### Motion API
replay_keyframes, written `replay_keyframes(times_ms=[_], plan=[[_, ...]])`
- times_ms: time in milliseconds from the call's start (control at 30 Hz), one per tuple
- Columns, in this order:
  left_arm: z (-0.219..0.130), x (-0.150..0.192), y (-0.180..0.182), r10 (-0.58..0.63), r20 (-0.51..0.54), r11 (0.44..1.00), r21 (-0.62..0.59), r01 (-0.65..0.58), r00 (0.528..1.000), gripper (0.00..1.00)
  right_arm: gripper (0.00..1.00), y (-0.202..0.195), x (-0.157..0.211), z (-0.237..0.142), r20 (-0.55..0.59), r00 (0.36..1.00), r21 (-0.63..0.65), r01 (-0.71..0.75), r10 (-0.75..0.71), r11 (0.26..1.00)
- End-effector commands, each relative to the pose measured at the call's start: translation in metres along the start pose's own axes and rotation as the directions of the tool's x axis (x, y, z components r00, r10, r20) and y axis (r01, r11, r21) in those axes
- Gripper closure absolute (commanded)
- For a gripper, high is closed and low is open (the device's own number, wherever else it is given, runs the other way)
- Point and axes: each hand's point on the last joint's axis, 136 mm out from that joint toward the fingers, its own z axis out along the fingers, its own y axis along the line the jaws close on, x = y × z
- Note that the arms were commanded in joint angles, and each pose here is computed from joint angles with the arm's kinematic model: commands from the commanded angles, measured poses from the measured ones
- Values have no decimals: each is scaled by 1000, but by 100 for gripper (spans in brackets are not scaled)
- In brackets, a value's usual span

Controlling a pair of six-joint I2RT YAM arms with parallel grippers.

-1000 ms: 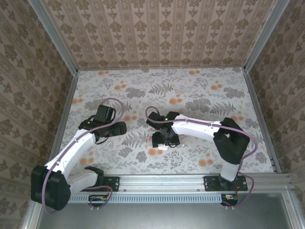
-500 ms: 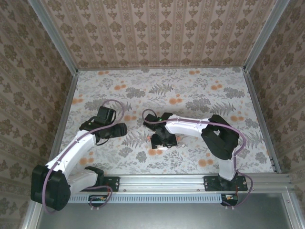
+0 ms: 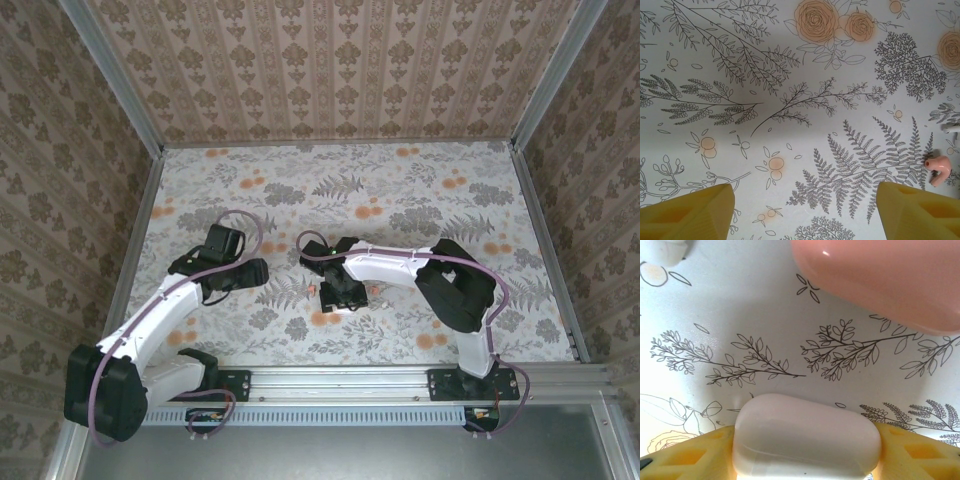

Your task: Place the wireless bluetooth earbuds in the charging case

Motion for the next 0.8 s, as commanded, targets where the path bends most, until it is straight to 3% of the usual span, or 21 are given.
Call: replay_keyframes(times_ms=[0,167,300,433,600,700,767], plan=[[-2,-3,-5,32,38,999,23,-33,999,24,43,0,-1,-1,30,1000,-4,1,-1,1000],[-7,-17,-22,104,156,986,111,-123,982,27,44,-1,-8,-19,117,993,-53,-15,22,999],[-22,-32,-44,178,316,948,200,-248,932,28,43,6,-26,-48,264,962,-183,-23,72,983],[-43,-41,-74,250,534,853,273,-445,807,30,43,21,-54,-89,424,885,-408,-3,193,913],[-71,-41,-89,246,772,751,232,-619,587,39,42,24,-75,-140,537,772,-616,83,341,783],[-83,-27,-103,269,836,678,189,-710,479,41,42,24,-77,-165,567,724,-681,144,393,718],[-85,-21,-107,289,847,648,171,-742,447,41,42,27,-75,-178,585,700,-710,198,410,676]])
